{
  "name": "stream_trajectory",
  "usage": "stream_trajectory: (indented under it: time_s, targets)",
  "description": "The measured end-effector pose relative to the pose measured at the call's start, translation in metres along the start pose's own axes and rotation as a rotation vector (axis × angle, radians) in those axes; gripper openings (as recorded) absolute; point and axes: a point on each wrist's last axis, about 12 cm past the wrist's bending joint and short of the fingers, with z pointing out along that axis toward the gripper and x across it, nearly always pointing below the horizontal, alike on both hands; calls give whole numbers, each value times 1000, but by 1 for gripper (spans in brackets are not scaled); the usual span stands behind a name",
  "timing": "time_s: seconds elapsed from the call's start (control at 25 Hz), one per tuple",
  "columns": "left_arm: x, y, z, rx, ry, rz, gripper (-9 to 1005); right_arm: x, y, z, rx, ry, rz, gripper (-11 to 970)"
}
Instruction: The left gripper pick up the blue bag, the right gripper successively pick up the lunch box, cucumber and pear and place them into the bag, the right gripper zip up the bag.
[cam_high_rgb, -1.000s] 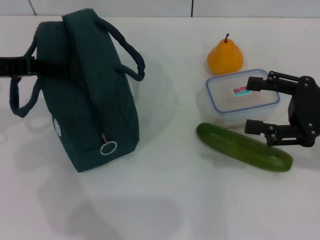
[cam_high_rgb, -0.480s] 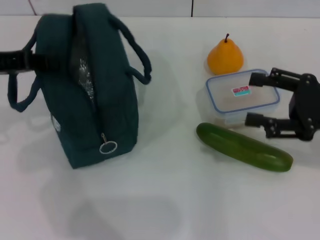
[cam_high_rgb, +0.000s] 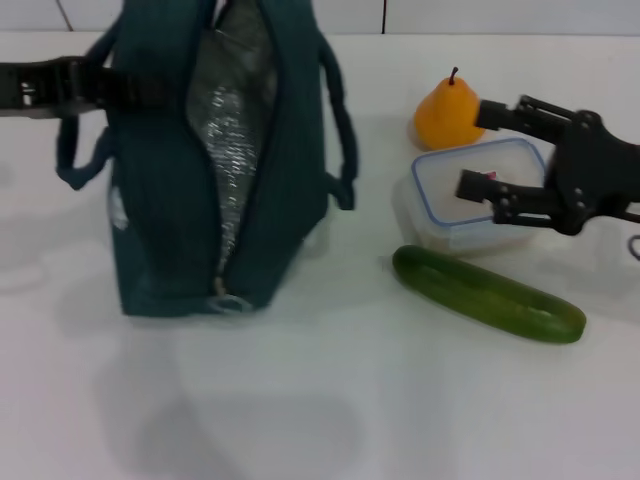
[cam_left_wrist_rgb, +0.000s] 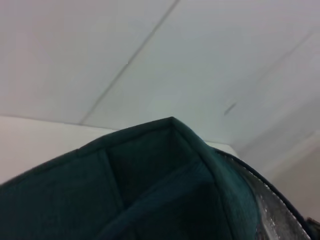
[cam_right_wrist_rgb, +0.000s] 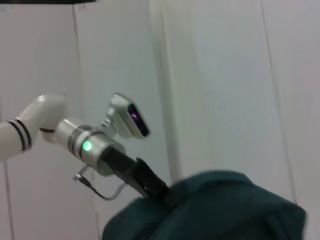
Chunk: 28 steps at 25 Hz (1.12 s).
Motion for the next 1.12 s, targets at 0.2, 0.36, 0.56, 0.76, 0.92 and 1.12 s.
stream_trajectory:
  time_s: [0.2,0.36,0.56,0.76,0.92,1.12]
  targets:
    - [4,-10,14,36,58,3,67,-5,4,19,-74,-36,-22,841]
    - [7,-13,22,44,89,0,67,-10,10,31,-121,-96,-33,840]
    - [6,-13,23,42,86,-2,67,-12,16,47,-180,-120,-52,840]
    - [7,-14,32,44,102,7,67,-9,18,61,-203,-82,-50,840]
    - [7,-17,37,53,113,17,67,0,13,69,-161,-10,-44,840]
    - [6,-20,39,59,120,31,66,8,4,72,-63,37,5,840]
